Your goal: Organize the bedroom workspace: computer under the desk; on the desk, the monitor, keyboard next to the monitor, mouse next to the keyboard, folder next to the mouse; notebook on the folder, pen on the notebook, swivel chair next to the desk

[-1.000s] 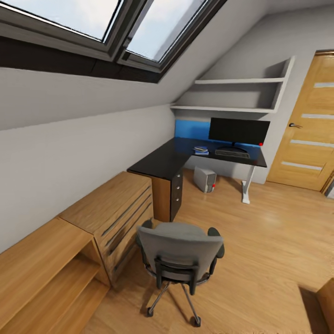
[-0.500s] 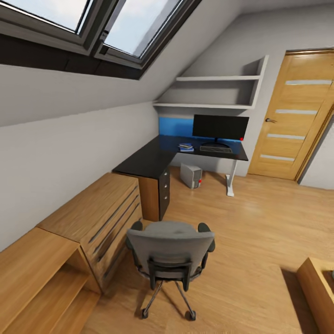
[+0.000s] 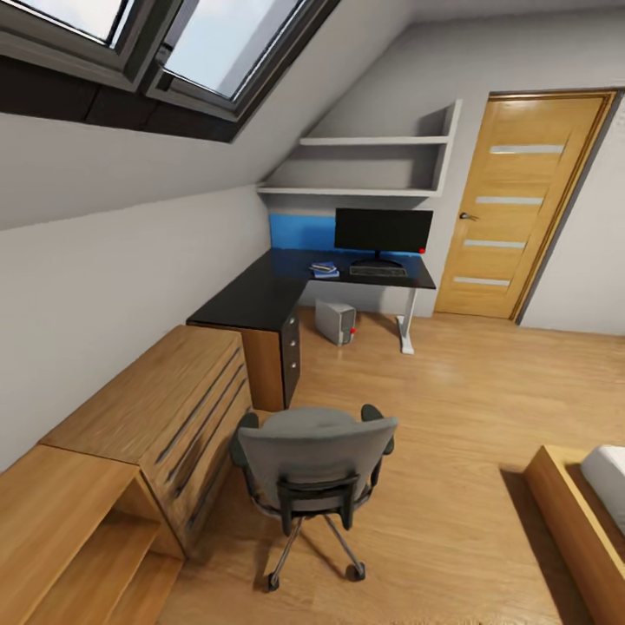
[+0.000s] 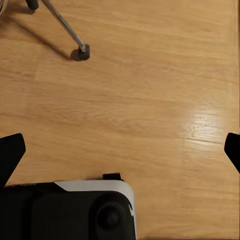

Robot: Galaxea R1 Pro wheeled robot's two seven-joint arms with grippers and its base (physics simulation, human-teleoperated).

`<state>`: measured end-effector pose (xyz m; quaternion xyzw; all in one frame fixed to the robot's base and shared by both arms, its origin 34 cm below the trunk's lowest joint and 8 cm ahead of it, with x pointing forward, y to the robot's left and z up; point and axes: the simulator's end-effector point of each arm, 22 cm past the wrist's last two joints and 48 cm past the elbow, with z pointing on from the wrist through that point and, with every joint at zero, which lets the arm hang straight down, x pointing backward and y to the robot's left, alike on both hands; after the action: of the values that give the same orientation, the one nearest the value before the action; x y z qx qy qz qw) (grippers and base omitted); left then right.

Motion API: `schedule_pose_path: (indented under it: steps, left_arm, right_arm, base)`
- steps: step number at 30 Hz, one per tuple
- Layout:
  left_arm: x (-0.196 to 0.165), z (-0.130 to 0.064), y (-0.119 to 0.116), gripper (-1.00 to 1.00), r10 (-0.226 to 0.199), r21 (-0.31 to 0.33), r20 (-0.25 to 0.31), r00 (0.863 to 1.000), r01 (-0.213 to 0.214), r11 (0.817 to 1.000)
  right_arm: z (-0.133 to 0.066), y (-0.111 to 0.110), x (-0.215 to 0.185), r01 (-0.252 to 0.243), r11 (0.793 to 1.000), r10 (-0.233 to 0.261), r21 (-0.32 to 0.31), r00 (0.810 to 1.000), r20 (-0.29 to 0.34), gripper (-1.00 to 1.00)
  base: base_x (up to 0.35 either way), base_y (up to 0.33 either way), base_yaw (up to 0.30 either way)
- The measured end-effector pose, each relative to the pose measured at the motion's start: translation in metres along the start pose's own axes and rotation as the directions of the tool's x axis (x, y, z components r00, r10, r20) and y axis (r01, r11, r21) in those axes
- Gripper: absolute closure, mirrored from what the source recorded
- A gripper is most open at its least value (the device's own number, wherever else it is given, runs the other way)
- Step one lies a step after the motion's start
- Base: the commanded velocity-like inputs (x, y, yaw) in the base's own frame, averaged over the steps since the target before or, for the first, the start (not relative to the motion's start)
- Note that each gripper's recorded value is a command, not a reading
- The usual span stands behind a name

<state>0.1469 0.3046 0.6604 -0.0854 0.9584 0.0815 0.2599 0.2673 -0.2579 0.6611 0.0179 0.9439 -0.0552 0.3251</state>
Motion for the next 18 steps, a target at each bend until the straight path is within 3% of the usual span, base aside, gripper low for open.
schedule_pose_path:
  steps: [18]
  left_arm:
    - [0.0063, -0.0028, 0.0007, -1.0, 0.004, -0.001, -0.02, 1.0, -0.004, 1.0]
  right_arm:
    - [-0.0018, -0.0002, 0.0073, 0.002, 1.0, -0.002, 0.0, 1.0, -0.02, -1.0]
  base:
    - [-0.001, 0.134, -0.226]
